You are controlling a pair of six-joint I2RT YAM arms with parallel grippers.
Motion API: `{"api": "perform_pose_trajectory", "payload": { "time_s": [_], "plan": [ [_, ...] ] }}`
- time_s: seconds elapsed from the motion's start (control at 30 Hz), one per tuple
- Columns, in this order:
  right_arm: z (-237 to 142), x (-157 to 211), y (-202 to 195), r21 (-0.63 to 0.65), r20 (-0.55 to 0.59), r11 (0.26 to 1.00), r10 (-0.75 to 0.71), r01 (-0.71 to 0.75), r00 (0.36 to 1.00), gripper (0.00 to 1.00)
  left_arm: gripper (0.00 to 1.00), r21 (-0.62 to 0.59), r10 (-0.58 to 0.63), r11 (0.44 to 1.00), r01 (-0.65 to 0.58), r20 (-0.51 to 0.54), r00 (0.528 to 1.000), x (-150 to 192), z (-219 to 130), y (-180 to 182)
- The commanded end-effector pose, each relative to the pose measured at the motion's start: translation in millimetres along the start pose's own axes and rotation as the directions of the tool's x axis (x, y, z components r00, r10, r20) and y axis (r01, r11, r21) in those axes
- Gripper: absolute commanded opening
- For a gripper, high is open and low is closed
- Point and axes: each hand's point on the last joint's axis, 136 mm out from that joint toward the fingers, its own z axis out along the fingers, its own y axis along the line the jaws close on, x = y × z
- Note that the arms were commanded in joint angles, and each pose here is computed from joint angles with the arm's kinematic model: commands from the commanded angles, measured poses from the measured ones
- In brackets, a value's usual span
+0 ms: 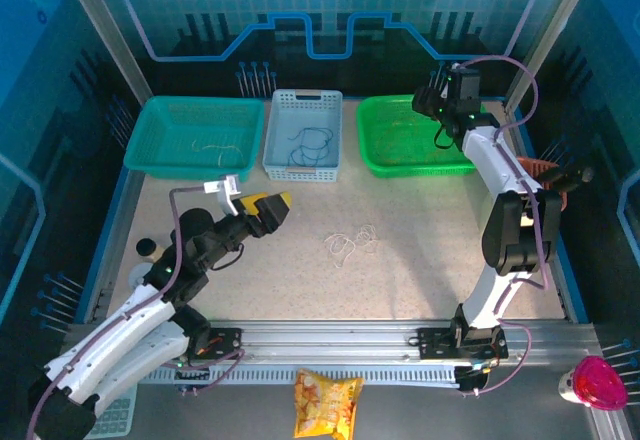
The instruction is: Untangle the cables
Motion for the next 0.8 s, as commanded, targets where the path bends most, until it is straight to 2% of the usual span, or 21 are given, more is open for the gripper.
{"api": "perform_pose_trajectory", "payload": {
  "time_s": [0.0, 0.2, 0.4, 0.53, 0.77],
  "plan": [
    [-23, -28, 6, -0.012, 0.036, 1.000, 0.008, -0.007, 0.999, 0.79, 0.99, -0.014, 0.005, 1.000, -0.005, -0.011, 1.000, -6, -1, -4],
    [-55, -41, 31, -0.127, 0.060, 0.991, 0.052, -0.044, 0.997, 0.80, 0.99, -0.055, 0.002, 0.998, -0.004, -0.030, 1.000, -5, 2, 1],
    [-91, -10, 61, -0.266, 0.019, 0.962, 0.063, -0.056, 0.998, 0.79, 0.99, -0.120, -0.002, 0.993, -0.006, -0.064, 0.998, 2, 6, 13],
    [-114, 40, 72, -0.320, -0.037, 0.945, 0.057, -0.066, 0.998, 0.78, 0.99, -0.181, -0.012, 0.983, -0.006, -0.097, 0.995, 9, 9, 27],
    [-136, 173, 88, -0.358, -0.208, 0.934, -0.101, 0.021, 0.973, 0.77, 0.99, -0.283, -0.082, 0.959, 0.032, -0.167, 0.983, 30, 17, 52]
  ]
}}
